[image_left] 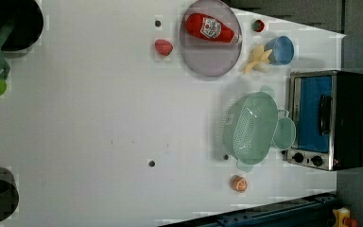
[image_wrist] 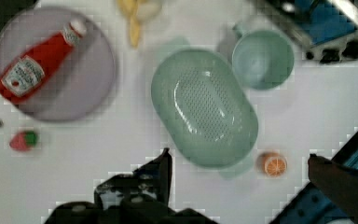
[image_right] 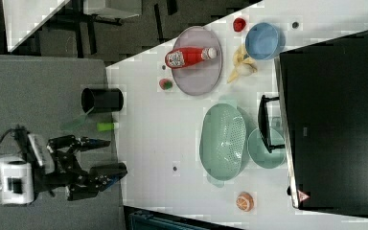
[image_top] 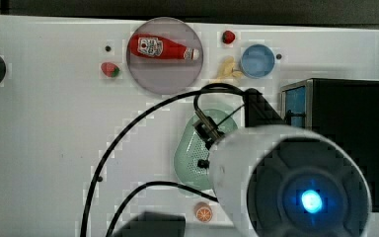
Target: Drag strainer left to right.
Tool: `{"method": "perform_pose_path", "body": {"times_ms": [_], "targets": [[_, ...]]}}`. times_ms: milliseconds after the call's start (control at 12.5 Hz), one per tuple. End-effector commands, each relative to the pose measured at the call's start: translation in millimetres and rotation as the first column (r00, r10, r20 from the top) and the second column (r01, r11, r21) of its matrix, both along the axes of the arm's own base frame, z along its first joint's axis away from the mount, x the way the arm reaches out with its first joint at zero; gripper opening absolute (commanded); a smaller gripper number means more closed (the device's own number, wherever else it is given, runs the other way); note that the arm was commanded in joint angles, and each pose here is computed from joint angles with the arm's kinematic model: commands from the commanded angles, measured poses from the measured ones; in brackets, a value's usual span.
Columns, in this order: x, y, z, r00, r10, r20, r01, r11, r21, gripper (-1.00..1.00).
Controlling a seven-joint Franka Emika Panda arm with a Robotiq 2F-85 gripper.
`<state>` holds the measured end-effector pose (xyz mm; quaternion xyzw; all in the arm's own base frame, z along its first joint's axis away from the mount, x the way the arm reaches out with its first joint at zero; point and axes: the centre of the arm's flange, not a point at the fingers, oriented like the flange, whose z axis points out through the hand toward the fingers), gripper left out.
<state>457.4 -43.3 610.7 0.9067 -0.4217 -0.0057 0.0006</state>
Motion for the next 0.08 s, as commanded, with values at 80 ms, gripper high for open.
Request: {"method": "perform_pose_path", "body": {"times_ms": [80], "targets": [[4.8,9.5,-1.8,0.996,0.093,-0.013,-0.094,0.995,-0.029,1.00]]}}
